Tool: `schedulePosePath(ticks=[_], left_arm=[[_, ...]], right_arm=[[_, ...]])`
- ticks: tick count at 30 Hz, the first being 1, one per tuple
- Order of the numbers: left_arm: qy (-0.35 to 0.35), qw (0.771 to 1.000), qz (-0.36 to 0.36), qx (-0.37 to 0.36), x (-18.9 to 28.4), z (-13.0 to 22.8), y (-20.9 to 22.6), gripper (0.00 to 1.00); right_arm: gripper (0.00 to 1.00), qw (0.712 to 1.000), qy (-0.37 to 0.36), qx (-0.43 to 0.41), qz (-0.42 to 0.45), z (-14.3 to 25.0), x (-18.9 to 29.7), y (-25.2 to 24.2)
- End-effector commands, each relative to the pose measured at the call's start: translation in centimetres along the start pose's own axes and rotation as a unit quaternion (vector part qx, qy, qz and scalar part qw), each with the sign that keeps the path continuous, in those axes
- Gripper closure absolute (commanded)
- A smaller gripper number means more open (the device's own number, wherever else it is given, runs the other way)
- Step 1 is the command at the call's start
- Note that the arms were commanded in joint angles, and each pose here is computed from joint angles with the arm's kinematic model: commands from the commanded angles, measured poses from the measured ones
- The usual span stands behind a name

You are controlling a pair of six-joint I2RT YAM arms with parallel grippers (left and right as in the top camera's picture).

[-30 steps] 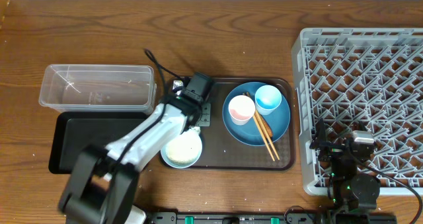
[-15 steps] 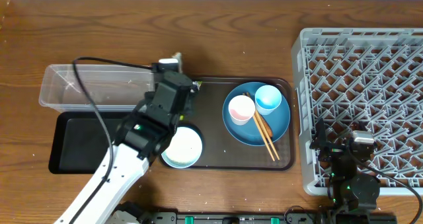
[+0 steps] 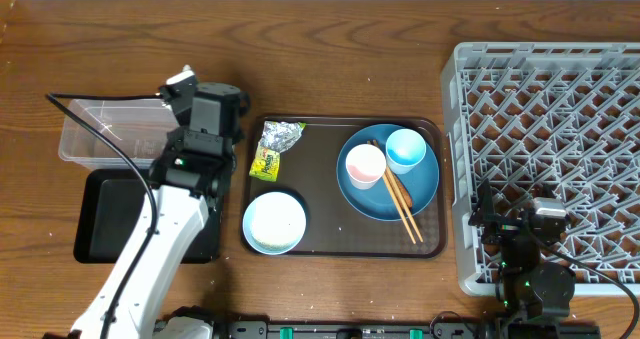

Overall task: Sort waste into correct bins and load items into the dishwasher rack
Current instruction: 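Carry the tissue left and drop it into the clear bin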

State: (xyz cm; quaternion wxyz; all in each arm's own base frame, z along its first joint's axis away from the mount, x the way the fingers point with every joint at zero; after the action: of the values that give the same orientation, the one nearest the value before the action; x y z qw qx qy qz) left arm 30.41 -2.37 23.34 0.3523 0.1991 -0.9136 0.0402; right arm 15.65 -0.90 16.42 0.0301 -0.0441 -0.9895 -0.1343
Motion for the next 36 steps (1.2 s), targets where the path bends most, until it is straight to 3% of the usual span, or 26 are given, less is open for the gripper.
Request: schedulePosePath(ticks=[1, 4, 9, 13, 15, 17, 18, 22, 28, 30, 33, 36], left_arm=[[0.011, 0.997, -0.038, 0.065, -1.9, 0.2, 1.1, 0.92], [0.025, 0.991, -0.061, 0.116, -3.9, 0.6, 1.7, 0.92], [0.049, 0.986, -0.094, 0.129, -7.4, 1.5, 2.7, 0.92], [0.064, 0.982, -0.113, 0.139, -9.0, 2.2, 3.5, 0.83], [0.064, 0.981, -0.115, 0.14, -9.1, 2.2, 3.6, 0.57], [0.058, 0.982, -0.112, 0.14, -8.7, 1.9, 3.6, 0.43], [0.054, 0.983, -0.109, 0.136, -8.4, 1.7, 3.6, 0.29], [0.023, 0.99, -0.091, 0.108, -6.4, 0.1, 3.9, 0.0], [-0.006, 0.992, -0.018, 0.121, -1.7, -1.5, 3.8, 0.02], [-0.003, 0.995, 0.058, 0.078, -0.2, -1.8, 2.7, 0.11], [0.001, 0.979, 0.198, -0.043, 1.6, -1.5, -0.1, 0.11], [0.001, 0.966, 0.24, -0.094, 2.3, -0.9, -1.9, 0.12]], right_arm=[[0.01, 1.0, 0.001, -0.004, -0.007, 0.1, 0.0, 0.3], [0.01, 1.0, 0.001, -0.004, -0.007, 0.1, 0.0, 0.3], [0.01, 1.0, 0.001, -0.004, -0.007, 0.1, 0.0, 0.3], [0.01, 1.0, 0.001, -0.004, -0.007, 0.1, 0.0, 0.3], [0.01, 1.0, 0.001, -0.004, -0.007, 0.1, 0.0, 0.3], [0.01, 1.0, 0.001, -0.004, -0.007, 0.1, 0.0, 0.3], [0.01, 1.0, 0.001, -0.004, -0.007, 0.1, 0.0, 0.3], [0.01, 1.0, 0.001, -0.004, -0.007, 0.1, 0.0, 0.3], [0.01, 1.0, 0.001, -0.004, -0.007, 0.1, 0.0, 0.3], [0.01, 1.0, 0.001, -0.004, -0.007, 0.1, 0.0, 0.3], [0.01, 1.0, 0.001, -0.004, -0.007, 0.1, 0.0, 0.3], [0.01, 1.0, 0.001, -0.004, -0.007, 0.1, 0.0, 0.3]])
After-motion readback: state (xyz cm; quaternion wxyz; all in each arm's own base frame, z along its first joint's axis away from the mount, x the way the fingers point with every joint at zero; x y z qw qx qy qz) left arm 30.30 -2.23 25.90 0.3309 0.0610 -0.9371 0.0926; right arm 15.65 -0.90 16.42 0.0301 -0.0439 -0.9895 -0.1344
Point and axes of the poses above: each gripper's point midway between its finger pads, its own x axis back along the fingers, its own y axis along the line the jaws close on, z = x × y, the point moved 9 cm from there along x, back along the fingers, and after that the axes turned 12 degrees about -x, right-handed, at the moved point
